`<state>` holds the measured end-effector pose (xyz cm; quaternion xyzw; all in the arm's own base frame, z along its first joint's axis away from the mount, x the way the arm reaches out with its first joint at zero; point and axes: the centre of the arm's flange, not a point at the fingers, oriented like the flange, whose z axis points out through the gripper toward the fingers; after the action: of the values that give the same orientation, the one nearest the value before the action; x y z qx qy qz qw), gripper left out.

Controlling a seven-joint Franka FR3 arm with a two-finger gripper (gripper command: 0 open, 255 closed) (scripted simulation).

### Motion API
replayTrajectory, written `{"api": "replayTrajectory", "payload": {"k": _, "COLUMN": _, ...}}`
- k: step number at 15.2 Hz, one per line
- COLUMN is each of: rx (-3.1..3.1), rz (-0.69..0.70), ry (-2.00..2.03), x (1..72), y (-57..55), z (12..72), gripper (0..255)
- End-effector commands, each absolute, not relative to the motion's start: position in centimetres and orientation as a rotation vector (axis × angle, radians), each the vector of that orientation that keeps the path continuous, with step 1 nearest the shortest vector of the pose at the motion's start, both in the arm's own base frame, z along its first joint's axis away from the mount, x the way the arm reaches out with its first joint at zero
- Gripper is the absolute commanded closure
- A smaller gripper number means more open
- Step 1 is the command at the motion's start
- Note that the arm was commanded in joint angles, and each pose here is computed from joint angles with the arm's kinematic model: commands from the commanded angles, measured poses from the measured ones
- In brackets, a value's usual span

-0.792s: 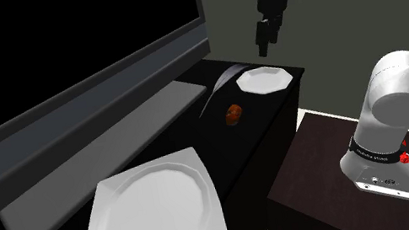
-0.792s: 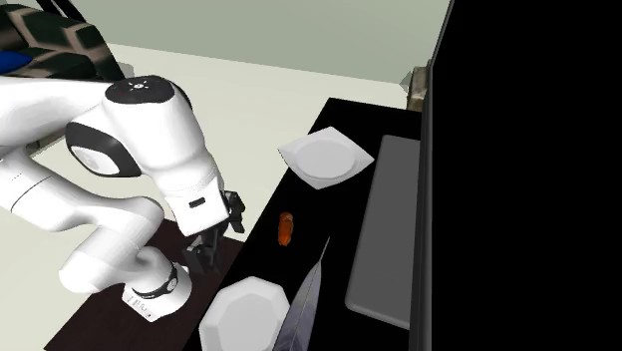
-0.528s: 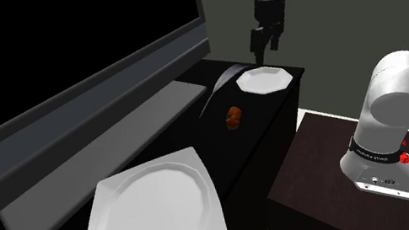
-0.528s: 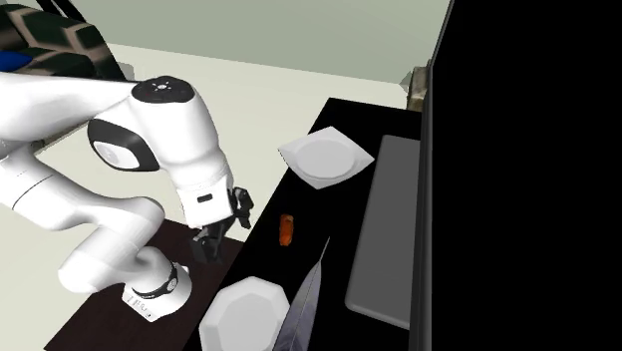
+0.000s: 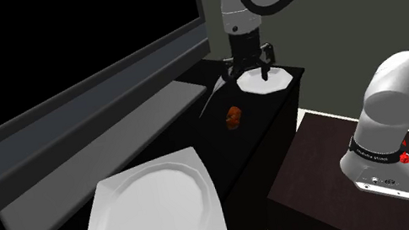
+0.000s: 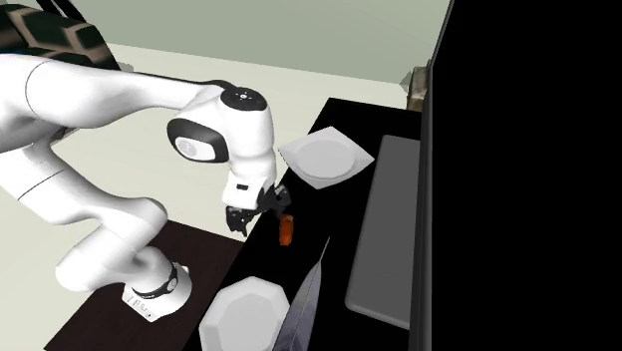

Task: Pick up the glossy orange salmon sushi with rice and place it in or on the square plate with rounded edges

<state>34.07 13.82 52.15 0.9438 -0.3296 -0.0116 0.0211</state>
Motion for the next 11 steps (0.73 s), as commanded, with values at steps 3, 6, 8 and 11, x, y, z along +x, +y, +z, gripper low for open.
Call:
{"api": "replayTrajectory", "payload": {"k": 3, "rx": 2.731, "rz": -0.123, "ry": -1.452, "x": 37.2, "y": 17.3, "z": 49.3, "gripper": 0}}
{"api": "replayTrajectory", "payload": {"k": 6, "rx": 2.613, "rz": -0.165, "ry": -1.649, "x": 39.2, "y": 18.6, "z": 47.9, "gripper": 0}}
{"api": "replayTrajectory", "payload": {"k": 8, "rx": 2.613, "rz": -0.165, "ry": -1.649, "x": 39.1, "y": 18.6, "z": 46.9, "gripper": 0}}
{"api": "replayTrajectory", "payload": {"k": 11, "rx": 2.613, "rz": -0.165, "ry": -1.649, "x": 38.9, "y": 18.7, "z": 45.3, "gripper": 0}}
